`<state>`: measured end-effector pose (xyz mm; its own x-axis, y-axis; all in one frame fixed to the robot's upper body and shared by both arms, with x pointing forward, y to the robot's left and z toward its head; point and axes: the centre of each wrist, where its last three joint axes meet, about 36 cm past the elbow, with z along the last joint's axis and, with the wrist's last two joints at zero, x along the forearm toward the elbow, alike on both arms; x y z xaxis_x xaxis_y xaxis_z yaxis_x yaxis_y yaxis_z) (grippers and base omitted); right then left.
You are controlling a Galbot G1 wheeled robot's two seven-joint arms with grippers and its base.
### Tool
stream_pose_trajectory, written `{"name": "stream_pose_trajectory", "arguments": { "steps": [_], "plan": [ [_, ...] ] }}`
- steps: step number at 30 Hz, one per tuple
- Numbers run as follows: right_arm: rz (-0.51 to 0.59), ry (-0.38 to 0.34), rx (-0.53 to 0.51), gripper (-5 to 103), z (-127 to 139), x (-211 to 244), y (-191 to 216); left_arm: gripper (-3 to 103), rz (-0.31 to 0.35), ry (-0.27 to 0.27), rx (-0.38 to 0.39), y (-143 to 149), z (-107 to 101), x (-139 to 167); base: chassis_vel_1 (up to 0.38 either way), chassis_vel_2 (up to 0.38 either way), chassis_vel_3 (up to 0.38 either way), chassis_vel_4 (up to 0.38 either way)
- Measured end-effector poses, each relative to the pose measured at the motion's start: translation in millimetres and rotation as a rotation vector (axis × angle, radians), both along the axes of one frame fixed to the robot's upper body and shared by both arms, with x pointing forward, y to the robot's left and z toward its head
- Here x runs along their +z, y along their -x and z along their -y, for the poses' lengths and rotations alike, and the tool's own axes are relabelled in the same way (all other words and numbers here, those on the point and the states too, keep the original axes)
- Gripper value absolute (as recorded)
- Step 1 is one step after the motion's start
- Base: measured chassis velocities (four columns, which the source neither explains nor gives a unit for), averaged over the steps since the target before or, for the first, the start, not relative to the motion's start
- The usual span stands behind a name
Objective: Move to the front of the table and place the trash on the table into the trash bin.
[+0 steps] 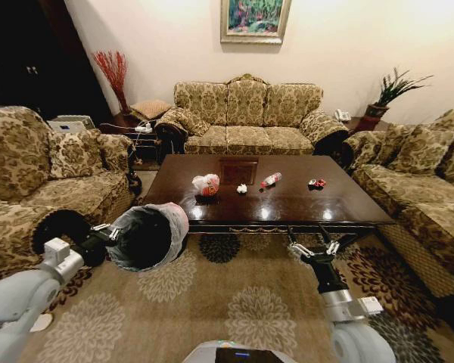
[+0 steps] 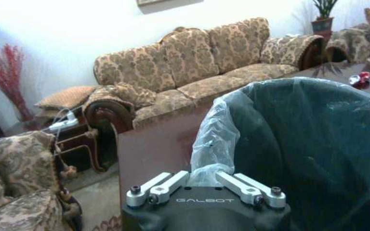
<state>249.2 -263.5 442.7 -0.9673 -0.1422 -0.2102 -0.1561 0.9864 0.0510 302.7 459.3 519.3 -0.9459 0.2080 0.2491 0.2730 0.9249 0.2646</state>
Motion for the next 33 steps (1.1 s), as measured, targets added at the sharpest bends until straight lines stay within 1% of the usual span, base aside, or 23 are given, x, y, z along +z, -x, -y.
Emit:
{"name": "stream_pose_trajectory", "arguments": {
  "steps": [3, 4, 6, 10, 19, 24, 28, 33],
  "plan": [
    [-0.002, -0.001, -0.002, 100, 0, -1, 0, 2, 0.021, 0.015, 0.039, -1, 4, -4, 0.000, 0.000, 0.000, 0.000],
    [-0.002, -0.001, -0.002, 100, 0, -1, 0, 2, 0.021, 0.015, 0.039, -1, 4, -4, 0.000, 0.000, 0.000, 0.000],
    [-0.041, 0.013, 0.003, 100, 0, 3, 2, 2, 0.032, 0.024, 0.060, -2, 7, -6, 0.000, 0.000, 0.000, 0.000],
    [-0.059, 0.014, -0.001, 100, -2, 6, 2, 2, 0.044, 0.031, 0.076, -3, 11, -8, 0.000, 0.000, 0.000, 0.000],
    [-0.059, 0.014, 0.015, 100, -5, 6, 3, 2, 0.050, 0.033, 0.102, -6, 14, -9, -0.009, 0.013, 0.012, -0.012],
    [-0.059, 0.014, 0.017, 100, -5, 5, 4, 2, 0.055, 0.037, 0.121, -8, 14, -9, -0.109, 0.099, 0.106, -0.103],
    [-0.058, 0.014, 0.021, 100, -6, 5, 4, 2, 0.070, 0.042, 0.135, -12, 12, -6, -0.182, 0.215, 0.193, -0.188],
    [-0.058, 0.014, 0.025, 100, -6, 4, 4, 2, 0.094, 0.036, 0.141, -23, 5, 8, -0.238, 0.203, 0.213, -0.207]
  ]
}}
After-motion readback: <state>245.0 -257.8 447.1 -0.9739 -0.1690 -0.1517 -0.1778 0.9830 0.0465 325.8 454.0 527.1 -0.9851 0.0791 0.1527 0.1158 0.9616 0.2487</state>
